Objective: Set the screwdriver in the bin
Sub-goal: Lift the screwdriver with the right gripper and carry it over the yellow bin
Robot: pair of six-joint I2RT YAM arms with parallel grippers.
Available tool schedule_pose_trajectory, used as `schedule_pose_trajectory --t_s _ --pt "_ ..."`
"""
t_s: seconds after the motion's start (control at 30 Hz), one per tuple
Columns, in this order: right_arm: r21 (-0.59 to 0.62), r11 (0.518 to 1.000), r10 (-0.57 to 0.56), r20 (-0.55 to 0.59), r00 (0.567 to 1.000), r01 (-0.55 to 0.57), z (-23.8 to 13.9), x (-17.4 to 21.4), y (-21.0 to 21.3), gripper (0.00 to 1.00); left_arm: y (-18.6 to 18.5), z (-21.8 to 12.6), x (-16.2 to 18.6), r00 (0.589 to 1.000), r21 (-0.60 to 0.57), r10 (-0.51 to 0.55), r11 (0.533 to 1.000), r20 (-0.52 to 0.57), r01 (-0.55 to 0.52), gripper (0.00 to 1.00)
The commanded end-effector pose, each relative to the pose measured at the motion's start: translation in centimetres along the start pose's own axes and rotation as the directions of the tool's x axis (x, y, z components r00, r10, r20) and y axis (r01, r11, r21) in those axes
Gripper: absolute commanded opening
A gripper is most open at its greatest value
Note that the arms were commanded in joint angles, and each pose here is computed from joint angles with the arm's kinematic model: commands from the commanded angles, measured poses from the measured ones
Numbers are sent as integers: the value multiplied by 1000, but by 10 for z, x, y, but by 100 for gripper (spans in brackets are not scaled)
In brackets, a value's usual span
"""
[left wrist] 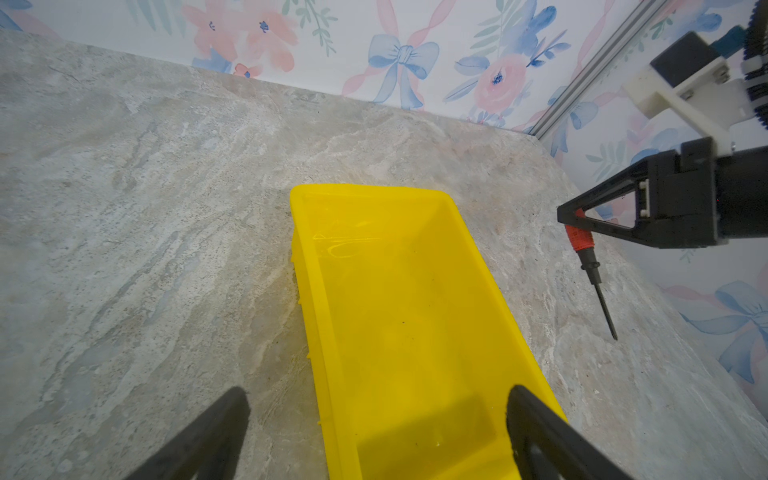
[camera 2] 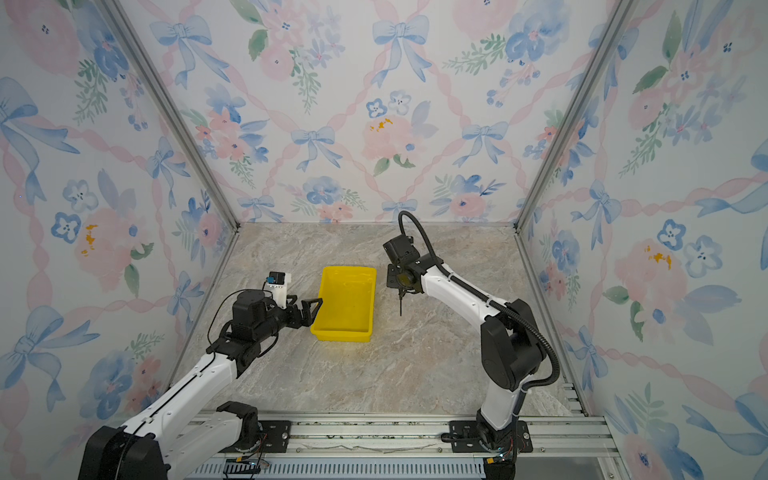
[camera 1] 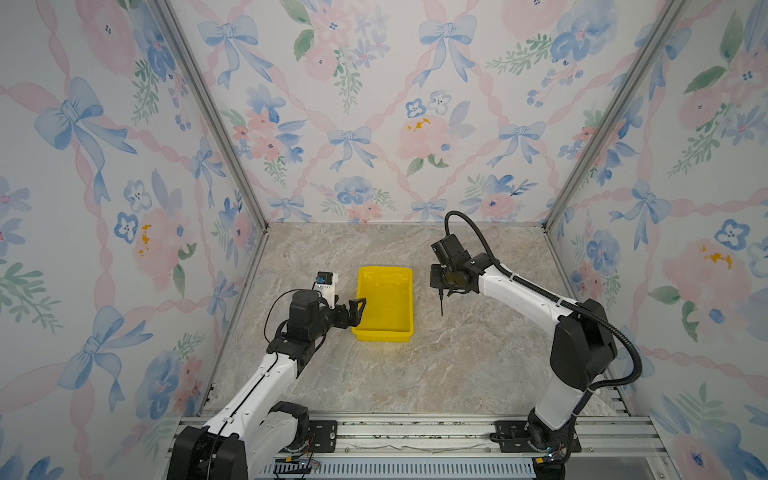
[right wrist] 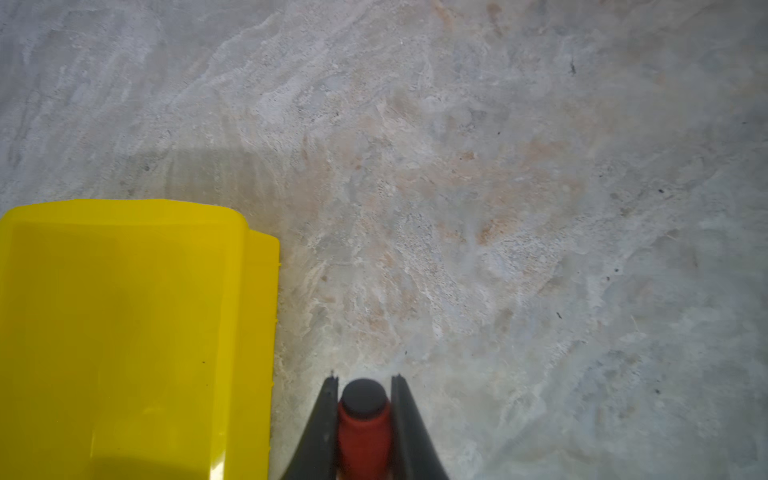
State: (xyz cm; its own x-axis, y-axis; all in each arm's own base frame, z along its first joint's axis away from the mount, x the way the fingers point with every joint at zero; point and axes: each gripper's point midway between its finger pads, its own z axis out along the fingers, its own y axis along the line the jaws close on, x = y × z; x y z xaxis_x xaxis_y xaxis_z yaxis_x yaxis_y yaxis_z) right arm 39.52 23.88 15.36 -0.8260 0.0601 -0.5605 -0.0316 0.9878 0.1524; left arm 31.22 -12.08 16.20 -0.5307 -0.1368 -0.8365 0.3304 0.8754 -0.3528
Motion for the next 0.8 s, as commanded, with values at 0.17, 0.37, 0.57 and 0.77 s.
schedule_pose_trajectory --t_s 0.17,0.37,0.57,0.77 --pt "-190 978 73 -44 996 -80 -2 1 83 2 1 -1 1 1000 -7 10 1000 11 -9 97" --pt "-264 955 111 -119 987 -139 20 20 121 2 2 -4 -1 1000 -22 14 1000 24 -13 98" --pt "-292 937 141 -181 973 -191 44 37 145 2 4 -8 -3 999 -37 20 999 33 -19 97" --pt "-264 947 138 -181 974 -183 67 46 149 3 4 -11 -5 999 -44 31 999 43 -29 97"
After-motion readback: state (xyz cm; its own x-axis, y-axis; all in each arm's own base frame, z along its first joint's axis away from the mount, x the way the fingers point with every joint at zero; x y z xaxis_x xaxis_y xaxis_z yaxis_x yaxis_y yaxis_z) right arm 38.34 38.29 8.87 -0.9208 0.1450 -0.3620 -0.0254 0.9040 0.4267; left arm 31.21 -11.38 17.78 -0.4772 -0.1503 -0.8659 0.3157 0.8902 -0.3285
